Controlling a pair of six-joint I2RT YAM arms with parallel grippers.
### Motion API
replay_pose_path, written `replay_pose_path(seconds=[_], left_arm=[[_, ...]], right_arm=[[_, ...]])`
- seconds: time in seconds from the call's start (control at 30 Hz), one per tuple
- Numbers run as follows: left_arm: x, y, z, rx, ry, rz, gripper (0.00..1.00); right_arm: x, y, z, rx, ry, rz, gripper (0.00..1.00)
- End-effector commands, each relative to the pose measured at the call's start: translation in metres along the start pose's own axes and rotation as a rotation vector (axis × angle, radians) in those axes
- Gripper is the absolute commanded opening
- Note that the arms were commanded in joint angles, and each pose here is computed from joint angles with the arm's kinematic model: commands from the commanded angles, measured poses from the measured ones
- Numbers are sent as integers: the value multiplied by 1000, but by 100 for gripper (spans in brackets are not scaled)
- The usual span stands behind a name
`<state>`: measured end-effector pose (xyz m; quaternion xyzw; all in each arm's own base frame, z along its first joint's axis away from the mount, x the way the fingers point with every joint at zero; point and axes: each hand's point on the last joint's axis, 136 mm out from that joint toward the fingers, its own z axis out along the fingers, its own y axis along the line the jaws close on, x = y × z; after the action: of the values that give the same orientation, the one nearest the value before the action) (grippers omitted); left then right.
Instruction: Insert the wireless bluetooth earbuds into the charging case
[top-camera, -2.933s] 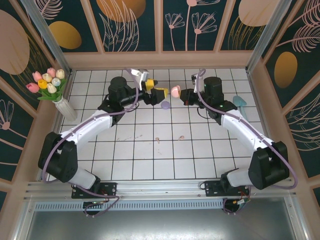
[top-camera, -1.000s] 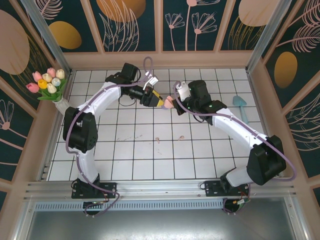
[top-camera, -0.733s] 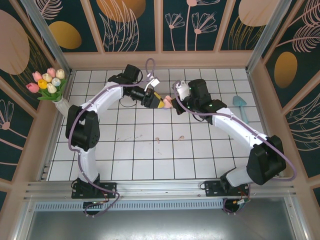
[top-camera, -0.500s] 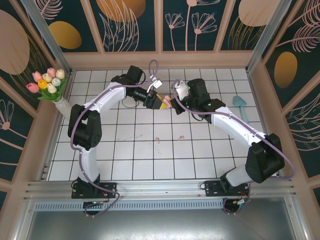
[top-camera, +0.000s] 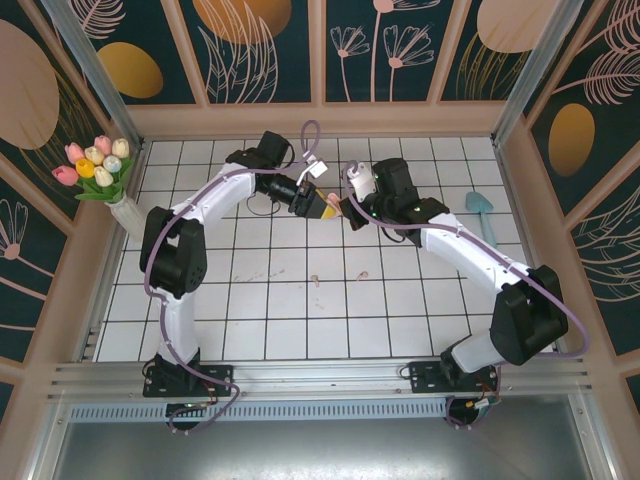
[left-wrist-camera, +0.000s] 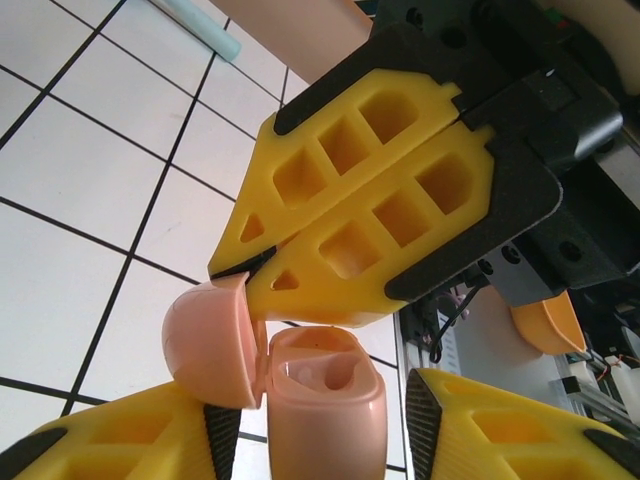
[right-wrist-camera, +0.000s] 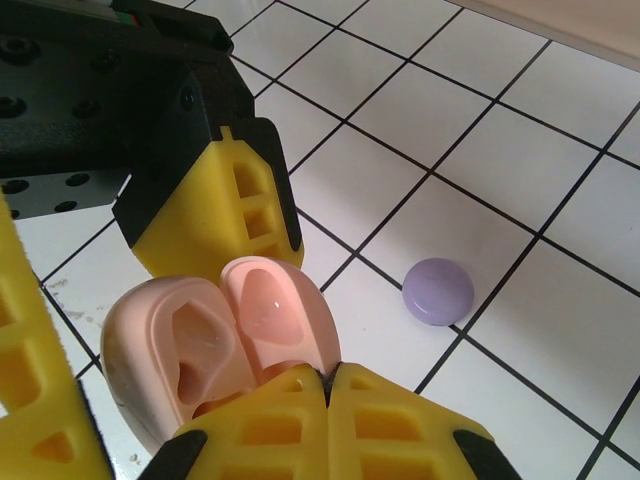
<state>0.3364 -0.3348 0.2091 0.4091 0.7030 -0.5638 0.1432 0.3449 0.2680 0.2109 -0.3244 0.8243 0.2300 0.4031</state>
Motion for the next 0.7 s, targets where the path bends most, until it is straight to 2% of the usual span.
replay_pose_path(seconds=[0.0, 0.37, 0.53, 0.67], left_arm=[[-4, -3, 6, 29, 4, 31, 46], [-6, 1, 8, 29, 2, 30, 34], [-7, 2, 8, 29, -2, 32, 26], [-6, 2, 8, 29, -2, 30, 15]], right_arm=[[-17, 11, 0, -40, -39, -12, 0], [-13, 11, 2, -37, -29, -10, 0], [-13, 10, 2, -32, -31, -11, 0], [-16, 9, 1, -23, -39, -11, 0]])
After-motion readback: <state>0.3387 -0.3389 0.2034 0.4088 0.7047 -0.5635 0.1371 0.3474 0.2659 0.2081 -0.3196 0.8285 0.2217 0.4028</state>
